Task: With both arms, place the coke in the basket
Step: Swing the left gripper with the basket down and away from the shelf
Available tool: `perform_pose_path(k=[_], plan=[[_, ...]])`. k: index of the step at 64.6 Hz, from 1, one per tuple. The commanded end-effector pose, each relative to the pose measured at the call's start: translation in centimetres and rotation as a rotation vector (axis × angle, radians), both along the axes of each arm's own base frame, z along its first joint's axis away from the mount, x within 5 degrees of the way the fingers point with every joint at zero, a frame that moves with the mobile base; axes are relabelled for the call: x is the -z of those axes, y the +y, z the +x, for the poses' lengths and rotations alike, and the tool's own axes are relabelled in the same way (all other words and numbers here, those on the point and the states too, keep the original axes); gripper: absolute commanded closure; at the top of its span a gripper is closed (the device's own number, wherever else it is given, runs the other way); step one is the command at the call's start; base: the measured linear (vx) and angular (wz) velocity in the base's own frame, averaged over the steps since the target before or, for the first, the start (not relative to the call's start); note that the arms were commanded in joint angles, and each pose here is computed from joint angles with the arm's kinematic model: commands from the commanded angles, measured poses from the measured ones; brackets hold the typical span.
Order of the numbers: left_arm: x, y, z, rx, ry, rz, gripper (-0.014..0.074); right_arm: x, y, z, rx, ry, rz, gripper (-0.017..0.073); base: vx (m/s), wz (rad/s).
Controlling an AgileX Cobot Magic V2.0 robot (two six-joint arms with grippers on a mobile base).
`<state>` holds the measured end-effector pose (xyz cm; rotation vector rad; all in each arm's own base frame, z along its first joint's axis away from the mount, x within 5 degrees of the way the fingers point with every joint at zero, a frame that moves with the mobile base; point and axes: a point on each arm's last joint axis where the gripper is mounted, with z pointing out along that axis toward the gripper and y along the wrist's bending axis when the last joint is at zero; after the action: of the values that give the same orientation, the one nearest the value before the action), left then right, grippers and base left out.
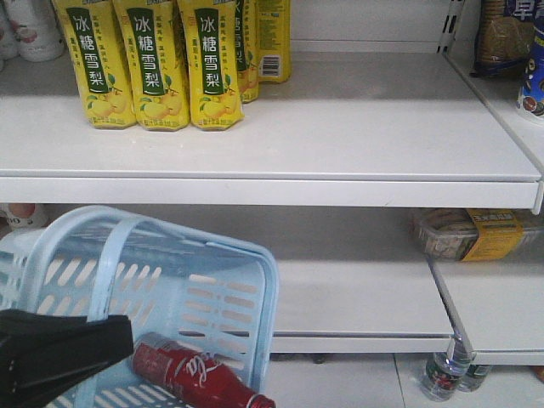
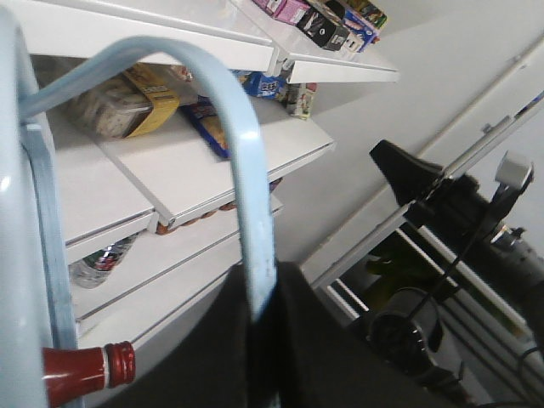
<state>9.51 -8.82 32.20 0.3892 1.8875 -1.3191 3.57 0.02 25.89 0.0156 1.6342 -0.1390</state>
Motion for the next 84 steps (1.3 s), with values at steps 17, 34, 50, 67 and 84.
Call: perform_pose_path(k=[17,34,50,67,84], plan=[[1.6,1.9,-3.2,-0.227,-0.22,0.098,0.06,-1.5,-0.1,-0.3,0.015,-0.095,-0.015,0.0569,0.0,0.0],[3.7,3.7,-4.3,-0.401,-0.415,0.322,0.06,-1.4,-0.1,-0.3,0.014,-0.091,-0.015,0.0569,0.0,0.0],[5.4,5.5,-4.5,-0.593,-0.477,0.431,0.06,-1.4,-0.1,-0.3,0.014,-0.091,-0.015,0.0569,0.0,0.0],[7.5,6.9,-4.3,-0.771,-0.351,0.389,0.06,-1.4,-0.1,-0.3,0.014,-0.091,-0.015,0.0569,0.0,0.0],[8.8,7.9,-4.2,-0.906,-0.33,0.322,0.06,-1.4,-0.1,-0.3,0.014,-0.092,-0.015,0.0569,0.0,0.0]])
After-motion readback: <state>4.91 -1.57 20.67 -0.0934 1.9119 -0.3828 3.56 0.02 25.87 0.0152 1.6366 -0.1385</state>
